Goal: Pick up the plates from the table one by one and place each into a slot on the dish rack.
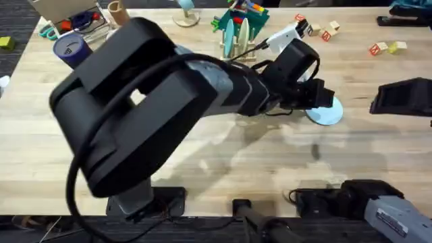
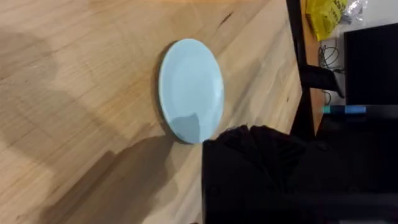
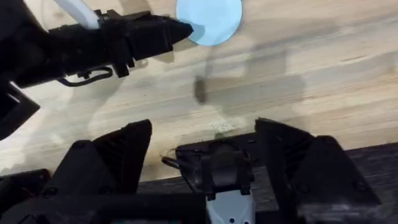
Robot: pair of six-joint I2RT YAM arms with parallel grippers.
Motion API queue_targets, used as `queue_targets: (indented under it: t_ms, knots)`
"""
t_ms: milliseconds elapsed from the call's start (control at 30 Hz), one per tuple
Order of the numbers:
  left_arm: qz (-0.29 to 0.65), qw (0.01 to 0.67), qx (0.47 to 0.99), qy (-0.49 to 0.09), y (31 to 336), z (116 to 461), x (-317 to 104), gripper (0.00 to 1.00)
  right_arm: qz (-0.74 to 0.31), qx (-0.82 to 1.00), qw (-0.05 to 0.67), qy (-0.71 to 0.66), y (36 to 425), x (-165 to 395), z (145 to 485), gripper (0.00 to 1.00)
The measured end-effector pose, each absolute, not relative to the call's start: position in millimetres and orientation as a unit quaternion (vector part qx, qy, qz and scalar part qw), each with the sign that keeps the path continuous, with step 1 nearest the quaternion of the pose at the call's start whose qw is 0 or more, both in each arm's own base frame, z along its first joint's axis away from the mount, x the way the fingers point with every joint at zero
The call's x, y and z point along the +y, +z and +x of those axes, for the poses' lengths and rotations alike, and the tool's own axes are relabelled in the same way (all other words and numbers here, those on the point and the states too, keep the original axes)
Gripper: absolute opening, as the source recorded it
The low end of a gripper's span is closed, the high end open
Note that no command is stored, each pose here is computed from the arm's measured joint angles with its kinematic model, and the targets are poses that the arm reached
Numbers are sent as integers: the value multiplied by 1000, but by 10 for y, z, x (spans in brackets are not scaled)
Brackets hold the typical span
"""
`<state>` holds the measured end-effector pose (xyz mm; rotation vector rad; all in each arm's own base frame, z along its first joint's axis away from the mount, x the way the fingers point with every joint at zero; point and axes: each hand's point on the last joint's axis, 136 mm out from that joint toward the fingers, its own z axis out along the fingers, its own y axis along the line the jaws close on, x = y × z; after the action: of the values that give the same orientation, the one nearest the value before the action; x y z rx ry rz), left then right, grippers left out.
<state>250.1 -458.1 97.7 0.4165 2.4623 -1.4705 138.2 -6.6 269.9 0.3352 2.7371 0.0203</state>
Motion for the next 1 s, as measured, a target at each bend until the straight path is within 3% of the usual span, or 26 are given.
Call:
queue_targets:
  t_ms: [1000]
  knots:
    - [115,122,863,-476,447,2636,-4605,39,119,974,191,7,2699,-66,1382,995]
